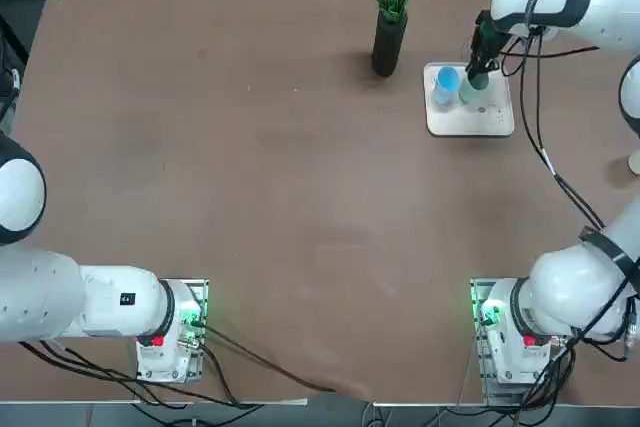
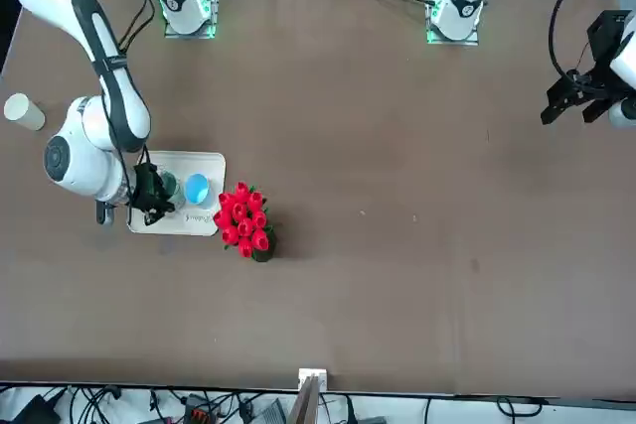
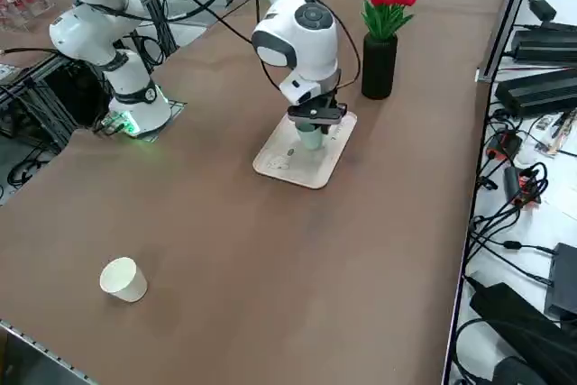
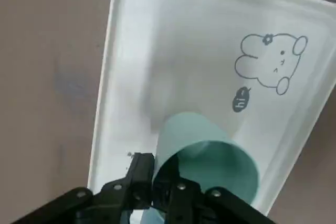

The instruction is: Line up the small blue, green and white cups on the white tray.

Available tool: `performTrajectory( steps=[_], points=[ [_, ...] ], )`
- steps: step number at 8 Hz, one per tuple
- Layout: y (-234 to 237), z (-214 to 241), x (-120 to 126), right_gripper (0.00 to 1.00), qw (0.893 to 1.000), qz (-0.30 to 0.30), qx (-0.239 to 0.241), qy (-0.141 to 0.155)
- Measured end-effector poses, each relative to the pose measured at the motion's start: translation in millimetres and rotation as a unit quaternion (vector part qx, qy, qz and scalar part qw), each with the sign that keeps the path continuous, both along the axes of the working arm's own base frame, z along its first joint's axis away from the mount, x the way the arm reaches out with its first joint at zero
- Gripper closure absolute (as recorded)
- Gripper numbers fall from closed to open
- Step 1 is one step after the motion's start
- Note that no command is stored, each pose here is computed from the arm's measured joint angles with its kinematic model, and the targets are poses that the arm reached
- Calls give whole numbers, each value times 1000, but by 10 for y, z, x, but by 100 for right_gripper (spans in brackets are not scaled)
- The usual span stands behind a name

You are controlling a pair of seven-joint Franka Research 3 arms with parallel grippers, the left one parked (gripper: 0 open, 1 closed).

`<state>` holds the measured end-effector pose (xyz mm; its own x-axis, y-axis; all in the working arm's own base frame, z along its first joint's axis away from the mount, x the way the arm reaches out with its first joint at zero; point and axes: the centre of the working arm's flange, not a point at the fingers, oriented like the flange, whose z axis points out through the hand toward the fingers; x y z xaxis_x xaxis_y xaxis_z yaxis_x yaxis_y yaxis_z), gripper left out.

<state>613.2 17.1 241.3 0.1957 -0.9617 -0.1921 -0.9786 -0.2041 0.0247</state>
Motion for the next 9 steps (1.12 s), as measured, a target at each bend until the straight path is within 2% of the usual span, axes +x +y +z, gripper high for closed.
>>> performTrajectory(
  steps=[1,2,5,6,7,9],
  points=[
    [-1,-2,-1,96,1000,0,0,0],
    [3,-6,-5,85,1000,0,0,1],
    [18,129,30,32,1000,3,-2,-8],
    [25,318,52,13,1000,7,-4,-10],
    [22,626,71,0,1000,13,-6,-4],
    [-207,1359,34,0,999,18,-12,28]
  ],
)
